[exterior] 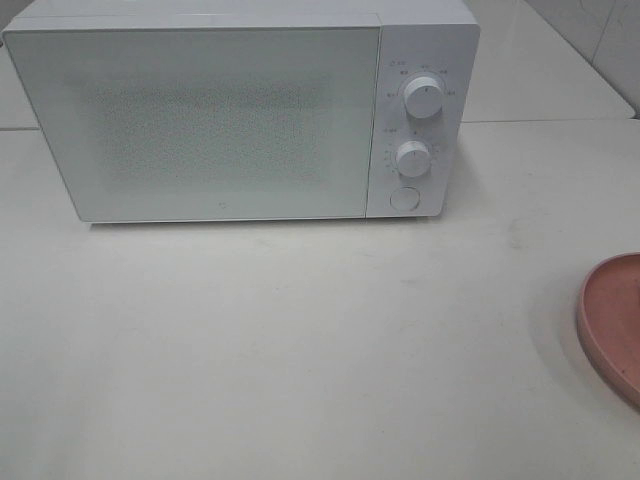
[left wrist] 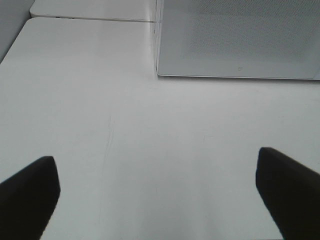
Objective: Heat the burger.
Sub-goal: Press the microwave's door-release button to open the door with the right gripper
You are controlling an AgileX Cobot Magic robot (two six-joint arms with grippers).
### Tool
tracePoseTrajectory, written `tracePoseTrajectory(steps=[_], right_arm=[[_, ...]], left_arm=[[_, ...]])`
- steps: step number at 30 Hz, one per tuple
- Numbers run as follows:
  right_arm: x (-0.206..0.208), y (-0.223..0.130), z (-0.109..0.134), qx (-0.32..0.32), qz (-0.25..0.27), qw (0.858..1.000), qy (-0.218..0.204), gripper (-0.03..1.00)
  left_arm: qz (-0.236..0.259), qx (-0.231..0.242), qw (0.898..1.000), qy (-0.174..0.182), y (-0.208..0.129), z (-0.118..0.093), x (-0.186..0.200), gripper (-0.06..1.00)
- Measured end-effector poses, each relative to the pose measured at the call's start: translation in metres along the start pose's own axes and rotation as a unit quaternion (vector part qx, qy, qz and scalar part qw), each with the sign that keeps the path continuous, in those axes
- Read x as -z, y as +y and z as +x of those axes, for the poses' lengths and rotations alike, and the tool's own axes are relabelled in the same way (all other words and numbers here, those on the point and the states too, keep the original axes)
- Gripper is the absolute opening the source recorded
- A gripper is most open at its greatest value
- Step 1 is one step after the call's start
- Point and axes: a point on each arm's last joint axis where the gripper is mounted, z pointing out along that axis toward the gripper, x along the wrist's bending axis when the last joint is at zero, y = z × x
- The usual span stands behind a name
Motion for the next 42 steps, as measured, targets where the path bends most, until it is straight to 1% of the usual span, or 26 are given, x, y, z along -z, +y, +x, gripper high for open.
tracePoseTrajectory(steps=[23,26,27,30,42], right_arm=[[-0.001,0.0,0.0,-0.004,0.002,1.0,0.0,0.75],[-0.005,0.003,0.0,-0.012,0.02,1.0,-0.001,0.75],[-0.009,0.007,0.0,-0.016,0.033,0.999,-0.002,0.75],[-0.012,0.013,0.001,-0.017,0.046,0.999,-0.004,0.75],[-0.041,0.037,0.001,-0.021,0.066,0.998,-0.006,0.75]], left_arm=[[0.0,0.0,1.0,0.0,0.0,0.0,0.0,0.99],[0.0,0.0,1.0,0.0,0.0,0.0,0.0,0.99],[0.0,0.0,1.0,0.0,0.0,0.0,0.0,0.99],[0.0,0.0,1.0,0.0,0.0,0.0,0.0,0.99],[0.0,0.0,1.0,0.0,0.0,0.0,0.0,0.99]])
